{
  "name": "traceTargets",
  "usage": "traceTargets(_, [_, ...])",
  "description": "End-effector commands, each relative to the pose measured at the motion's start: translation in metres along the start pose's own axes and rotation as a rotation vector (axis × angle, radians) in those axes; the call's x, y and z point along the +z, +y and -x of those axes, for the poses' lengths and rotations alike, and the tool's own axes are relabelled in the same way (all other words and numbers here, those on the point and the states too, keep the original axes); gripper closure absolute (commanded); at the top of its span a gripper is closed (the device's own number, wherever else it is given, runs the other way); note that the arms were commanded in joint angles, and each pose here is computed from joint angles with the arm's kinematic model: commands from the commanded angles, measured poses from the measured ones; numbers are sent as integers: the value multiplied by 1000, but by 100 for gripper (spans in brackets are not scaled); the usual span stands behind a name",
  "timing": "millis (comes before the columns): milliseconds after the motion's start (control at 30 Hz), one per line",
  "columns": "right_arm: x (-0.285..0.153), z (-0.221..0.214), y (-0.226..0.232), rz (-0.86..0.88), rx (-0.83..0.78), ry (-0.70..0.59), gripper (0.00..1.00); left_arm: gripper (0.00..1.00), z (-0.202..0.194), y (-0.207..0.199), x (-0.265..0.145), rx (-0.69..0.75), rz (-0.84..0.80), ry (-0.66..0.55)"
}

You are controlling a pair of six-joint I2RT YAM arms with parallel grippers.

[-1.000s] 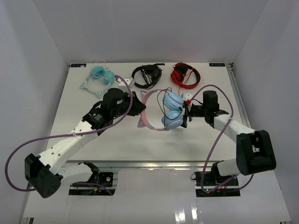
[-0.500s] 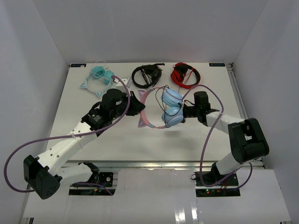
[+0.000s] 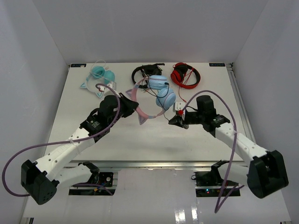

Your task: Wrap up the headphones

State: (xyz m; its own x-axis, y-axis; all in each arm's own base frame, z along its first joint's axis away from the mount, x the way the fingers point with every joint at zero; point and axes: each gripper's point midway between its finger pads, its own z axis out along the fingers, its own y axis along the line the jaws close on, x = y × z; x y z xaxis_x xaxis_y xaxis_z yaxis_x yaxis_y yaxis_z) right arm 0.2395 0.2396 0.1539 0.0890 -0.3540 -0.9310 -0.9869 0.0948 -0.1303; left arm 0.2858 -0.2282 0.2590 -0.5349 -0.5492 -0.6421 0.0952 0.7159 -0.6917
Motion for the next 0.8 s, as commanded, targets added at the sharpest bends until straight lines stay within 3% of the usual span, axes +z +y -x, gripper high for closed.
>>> traceTargets(0, [-17, 5, 15, -59, -191, 174, 92, 100, 31, 1, 14, -215, 42, -181])
traceTargets(200, [-34, 20, -3, -190, -345, 337, 92, 100, 25, 33, 40, -197, 232, -197])
traceTargets(400, [-43, 32, -21, -256, -484, 479, 92, 100, -3, 69, 59, -70, 389, -106])
traceTargets(767, [5, 27, -17, -195, -612, 558, 92, 100, -69, 97, 81, 208, 432, 221])
